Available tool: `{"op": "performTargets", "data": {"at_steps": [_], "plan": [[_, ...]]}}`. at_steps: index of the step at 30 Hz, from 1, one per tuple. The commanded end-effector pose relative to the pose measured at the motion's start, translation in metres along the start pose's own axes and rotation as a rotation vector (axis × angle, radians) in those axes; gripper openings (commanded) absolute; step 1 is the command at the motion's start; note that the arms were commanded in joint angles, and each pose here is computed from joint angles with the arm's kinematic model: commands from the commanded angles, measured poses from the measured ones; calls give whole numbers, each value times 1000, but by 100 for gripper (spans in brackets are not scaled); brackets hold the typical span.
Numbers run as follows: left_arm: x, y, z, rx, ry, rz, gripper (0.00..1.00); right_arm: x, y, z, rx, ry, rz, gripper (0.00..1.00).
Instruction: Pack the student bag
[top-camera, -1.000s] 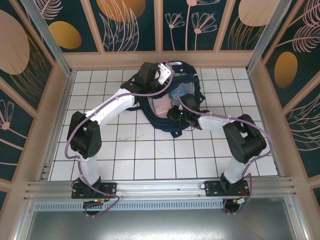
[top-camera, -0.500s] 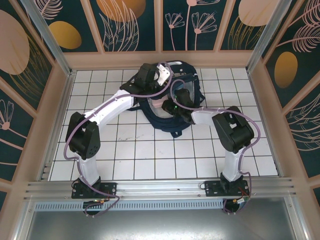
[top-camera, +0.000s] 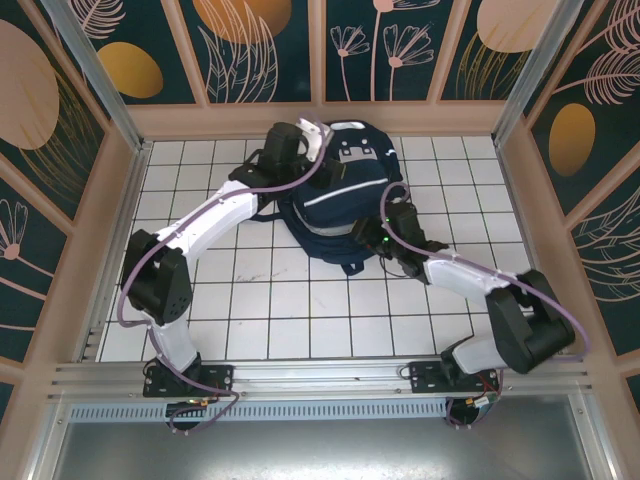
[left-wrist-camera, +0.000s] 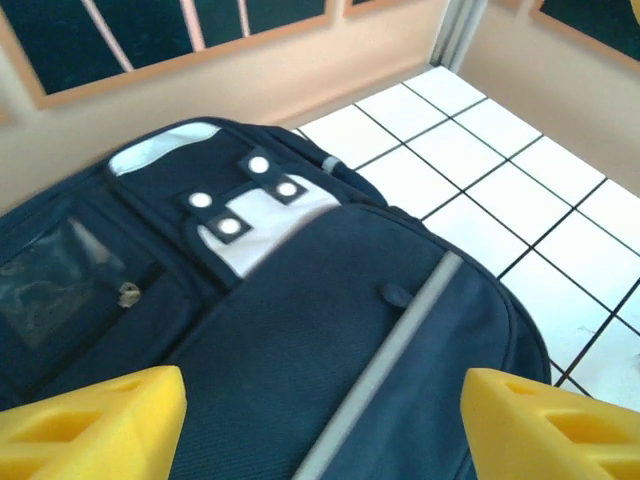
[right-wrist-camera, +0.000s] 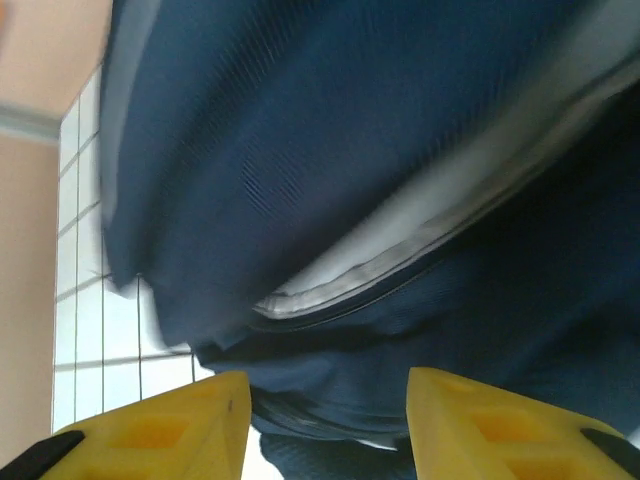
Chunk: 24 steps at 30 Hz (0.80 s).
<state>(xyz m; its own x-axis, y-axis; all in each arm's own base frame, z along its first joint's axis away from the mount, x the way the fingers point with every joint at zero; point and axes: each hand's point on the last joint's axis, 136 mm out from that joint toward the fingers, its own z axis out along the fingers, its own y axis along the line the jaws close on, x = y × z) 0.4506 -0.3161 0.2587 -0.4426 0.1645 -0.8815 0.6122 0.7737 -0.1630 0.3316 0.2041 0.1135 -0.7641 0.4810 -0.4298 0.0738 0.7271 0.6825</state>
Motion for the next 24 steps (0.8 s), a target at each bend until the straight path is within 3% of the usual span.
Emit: {"op": "performTargets", "data": {"at_steps": [1, 6, 9, 14, 19, 24], "plan": [[-9, 45, -26, -51, -65, -153, 78, -16, -33, -22, 131, -59, 22, 50], [25, 103, -52, -225, -66, -196, 96, -44, -6, -35, 34, -78, 31, 67], [48, 127, -61, -317, -58, -195, 98, -58, 9, -32, -24, -52, 97, 69], [81, 158, -65, -410, -12, -199, 98, -79, 34, -19, -63, -34, 175, 63], [91, 160, -60, -386, 4, -194, 98, -70, 42, 4, -79, 58, 333, 51], [97, 162, -59, -389, 17, -193, 97, -67, 36, 15, -55, 61, 433, 49]]}}
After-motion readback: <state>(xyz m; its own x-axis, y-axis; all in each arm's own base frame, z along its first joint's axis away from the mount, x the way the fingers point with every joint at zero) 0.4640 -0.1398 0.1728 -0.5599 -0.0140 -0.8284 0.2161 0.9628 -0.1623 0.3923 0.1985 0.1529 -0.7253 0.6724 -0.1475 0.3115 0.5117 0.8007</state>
